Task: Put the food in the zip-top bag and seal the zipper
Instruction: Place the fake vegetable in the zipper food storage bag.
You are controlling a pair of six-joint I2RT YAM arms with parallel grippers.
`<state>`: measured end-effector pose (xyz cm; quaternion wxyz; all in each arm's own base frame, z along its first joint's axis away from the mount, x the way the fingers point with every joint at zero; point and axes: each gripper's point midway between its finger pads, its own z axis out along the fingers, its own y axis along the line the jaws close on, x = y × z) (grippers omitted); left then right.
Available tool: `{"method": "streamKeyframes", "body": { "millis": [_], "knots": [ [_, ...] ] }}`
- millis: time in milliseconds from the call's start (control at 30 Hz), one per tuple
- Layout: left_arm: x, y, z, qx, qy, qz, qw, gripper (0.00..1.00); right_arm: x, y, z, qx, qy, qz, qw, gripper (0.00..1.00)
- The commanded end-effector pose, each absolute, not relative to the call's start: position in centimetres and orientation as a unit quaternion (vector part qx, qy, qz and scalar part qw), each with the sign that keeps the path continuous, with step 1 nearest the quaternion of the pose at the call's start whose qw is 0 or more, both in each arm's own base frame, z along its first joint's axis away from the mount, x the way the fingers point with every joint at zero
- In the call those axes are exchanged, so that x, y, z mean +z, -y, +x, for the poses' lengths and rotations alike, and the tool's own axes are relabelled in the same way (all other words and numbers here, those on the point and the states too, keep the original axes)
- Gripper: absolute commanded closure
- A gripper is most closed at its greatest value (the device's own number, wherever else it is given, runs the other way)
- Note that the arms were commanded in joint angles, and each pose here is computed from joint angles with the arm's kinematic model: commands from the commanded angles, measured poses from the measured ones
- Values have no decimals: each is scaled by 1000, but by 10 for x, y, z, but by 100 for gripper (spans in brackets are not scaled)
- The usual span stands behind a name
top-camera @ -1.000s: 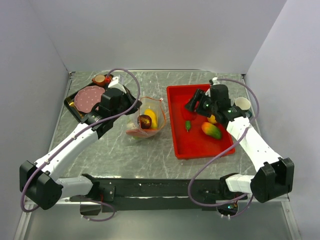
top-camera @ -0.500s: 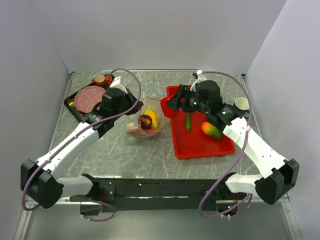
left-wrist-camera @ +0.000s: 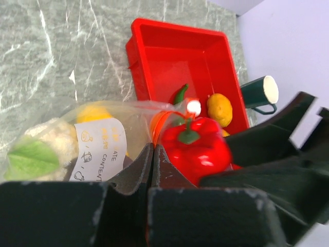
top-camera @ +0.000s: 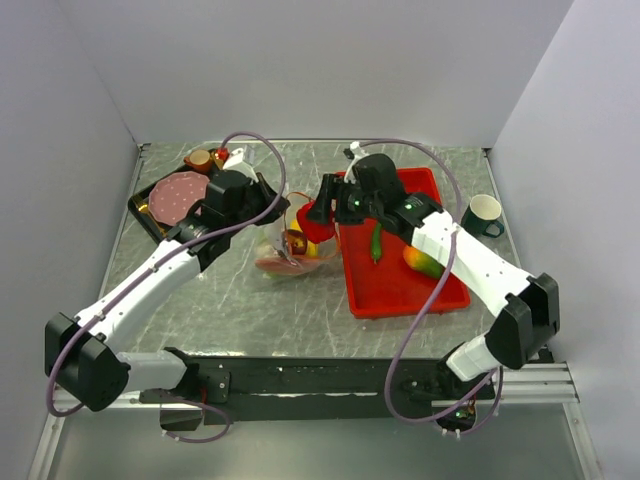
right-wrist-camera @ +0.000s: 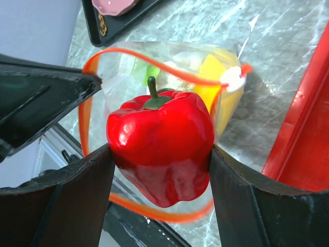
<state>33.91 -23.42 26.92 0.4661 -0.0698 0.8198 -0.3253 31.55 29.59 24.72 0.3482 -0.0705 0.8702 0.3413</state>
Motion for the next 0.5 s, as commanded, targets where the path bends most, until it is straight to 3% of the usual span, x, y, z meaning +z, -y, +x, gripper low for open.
{"method": "streamKeyframes", "body": {
  "millis": [0,67,100,167,333,467],
  "knots": [
    [310,236,340,-360,-781,-63,507,99,279,-301,333,322,-861,-60,389,54],
    [307,236,339,-357,-786,-63,501,99,268,-294,340,284,-875,-52,388,45],
    [307,236,339,-357,-785,-63,502,99,269,-294,345,275,-876,-54,392,30],
    [310,234,339,-356,-782,-67,508,99,267,-288,347,256,-880,-50,397,30],
    [311,230,340,-349,-781,-72,513,99,271,-271,344,234,-875,-39,422,12],
    [310,229,342,-345,-783,-73,513,99,266,-273,340,238,-878,-49,413,10]
  ]
}}
